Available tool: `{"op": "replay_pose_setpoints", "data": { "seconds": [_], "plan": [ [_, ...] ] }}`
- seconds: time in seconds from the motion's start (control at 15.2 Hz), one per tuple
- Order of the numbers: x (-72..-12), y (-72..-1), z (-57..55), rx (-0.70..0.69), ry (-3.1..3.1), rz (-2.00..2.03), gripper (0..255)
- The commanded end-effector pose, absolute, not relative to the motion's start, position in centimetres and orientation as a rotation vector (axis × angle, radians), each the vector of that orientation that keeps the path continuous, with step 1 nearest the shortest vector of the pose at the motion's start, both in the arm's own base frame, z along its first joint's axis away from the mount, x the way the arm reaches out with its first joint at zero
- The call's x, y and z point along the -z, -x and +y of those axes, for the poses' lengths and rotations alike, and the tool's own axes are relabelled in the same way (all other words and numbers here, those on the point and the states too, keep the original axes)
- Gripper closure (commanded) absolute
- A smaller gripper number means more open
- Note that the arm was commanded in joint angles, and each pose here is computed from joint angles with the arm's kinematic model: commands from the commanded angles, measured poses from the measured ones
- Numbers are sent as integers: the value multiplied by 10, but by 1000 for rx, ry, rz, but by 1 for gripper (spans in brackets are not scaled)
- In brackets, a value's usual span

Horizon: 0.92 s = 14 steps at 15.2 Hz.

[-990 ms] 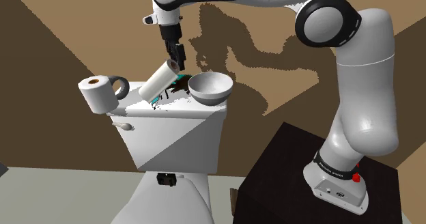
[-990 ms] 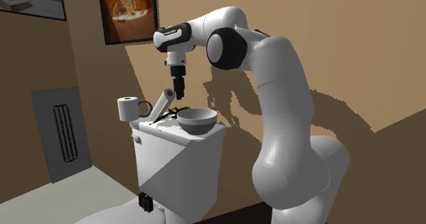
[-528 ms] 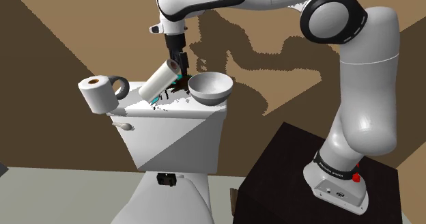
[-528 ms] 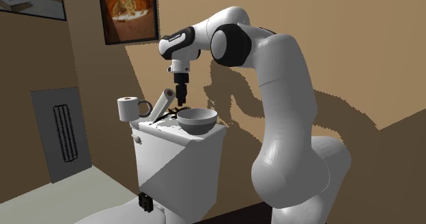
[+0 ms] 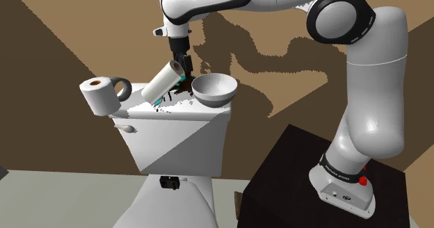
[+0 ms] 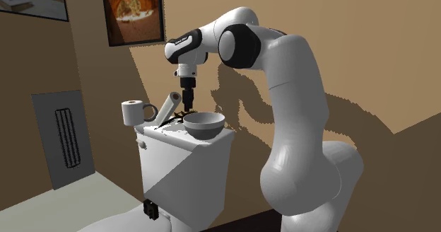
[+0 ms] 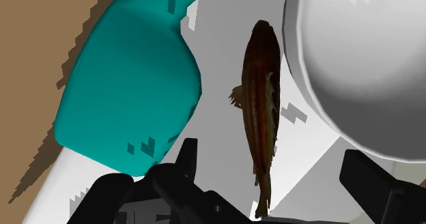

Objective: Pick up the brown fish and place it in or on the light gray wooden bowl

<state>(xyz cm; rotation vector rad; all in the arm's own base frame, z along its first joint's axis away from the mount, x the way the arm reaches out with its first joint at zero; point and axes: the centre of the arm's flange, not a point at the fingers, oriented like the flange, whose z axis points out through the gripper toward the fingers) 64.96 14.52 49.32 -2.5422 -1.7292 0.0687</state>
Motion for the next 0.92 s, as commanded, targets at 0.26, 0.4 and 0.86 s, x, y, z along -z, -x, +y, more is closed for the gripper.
{"op": "replay_pose_setpoints", "data": {
  "seconds": [0.26,0.4,0.86],
  "plan": [
    [-493,-650,145,-69,2542,-1729,255],
    [-493,-650,145,-69,2542,-1729,255],
    [-514,-650,145,-69,2542,-1729,255]
  ]
}}
